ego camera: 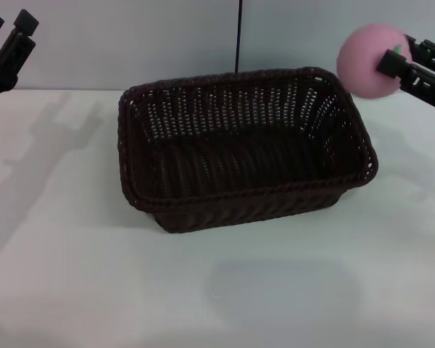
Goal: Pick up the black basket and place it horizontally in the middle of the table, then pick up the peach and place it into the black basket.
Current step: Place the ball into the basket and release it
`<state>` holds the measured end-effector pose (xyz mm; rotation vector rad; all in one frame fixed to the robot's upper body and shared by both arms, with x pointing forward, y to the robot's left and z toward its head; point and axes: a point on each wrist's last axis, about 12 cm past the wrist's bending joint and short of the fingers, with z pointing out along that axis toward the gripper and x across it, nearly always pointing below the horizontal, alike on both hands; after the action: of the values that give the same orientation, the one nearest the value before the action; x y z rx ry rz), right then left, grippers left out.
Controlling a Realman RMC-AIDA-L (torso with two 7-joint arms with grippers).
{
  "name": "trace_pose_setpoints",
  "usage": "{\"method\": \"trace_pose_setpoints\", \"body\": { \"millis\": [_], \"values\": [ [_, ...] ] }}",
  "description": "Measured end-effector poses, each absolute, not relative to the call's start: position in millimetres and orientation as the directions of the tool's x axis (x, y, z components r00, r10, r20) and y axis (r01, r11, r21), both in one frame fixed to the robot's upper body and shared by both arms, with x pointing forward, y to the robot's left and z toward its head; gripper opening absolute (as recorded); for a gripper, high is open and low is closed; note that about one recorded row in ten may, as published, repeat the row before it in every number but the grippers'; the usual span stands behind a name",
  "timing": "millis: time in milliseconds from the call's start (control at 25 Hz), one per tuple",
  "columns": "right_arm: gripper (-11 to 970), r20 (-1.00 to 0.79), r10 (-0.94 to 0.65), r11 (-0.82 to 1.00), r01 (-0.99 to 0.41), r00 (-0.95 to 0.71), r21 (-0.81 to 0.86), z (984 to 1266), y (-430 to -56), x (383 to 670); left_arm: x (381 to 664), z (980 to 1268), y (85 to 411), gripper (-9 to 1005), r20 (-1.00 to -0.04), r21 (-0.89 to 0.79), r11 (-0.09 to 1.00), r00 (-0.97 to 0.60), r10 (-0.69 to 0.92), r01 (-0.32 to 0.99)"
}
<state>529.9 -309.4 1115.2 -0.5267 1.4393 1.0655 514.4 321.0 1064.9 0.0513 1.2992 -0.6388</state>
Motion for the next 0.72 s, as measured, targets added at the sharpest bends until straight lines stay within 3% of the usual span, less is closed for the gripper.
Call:
{"method": "trace_pose_setpoints", "body": {
  "millis": [320,720],
  "values": [
    [665,-0.942,0.275,0.478,-0.823,-0.194,0.309,1112.4,-312.3,524.2,512.1,1064.3,320.5,725,-0.901,-0.317,0.824,0.124,-0.417,0.471],
    [664,-0.937,0.31,0.53,-0.788,-0.163,0.312,1105.4,-322.4,513.0,506.5,1063.2,322.0,725,-0.896,-0.32,0.822,0.131,-0.423,0.471]
  ]
}}
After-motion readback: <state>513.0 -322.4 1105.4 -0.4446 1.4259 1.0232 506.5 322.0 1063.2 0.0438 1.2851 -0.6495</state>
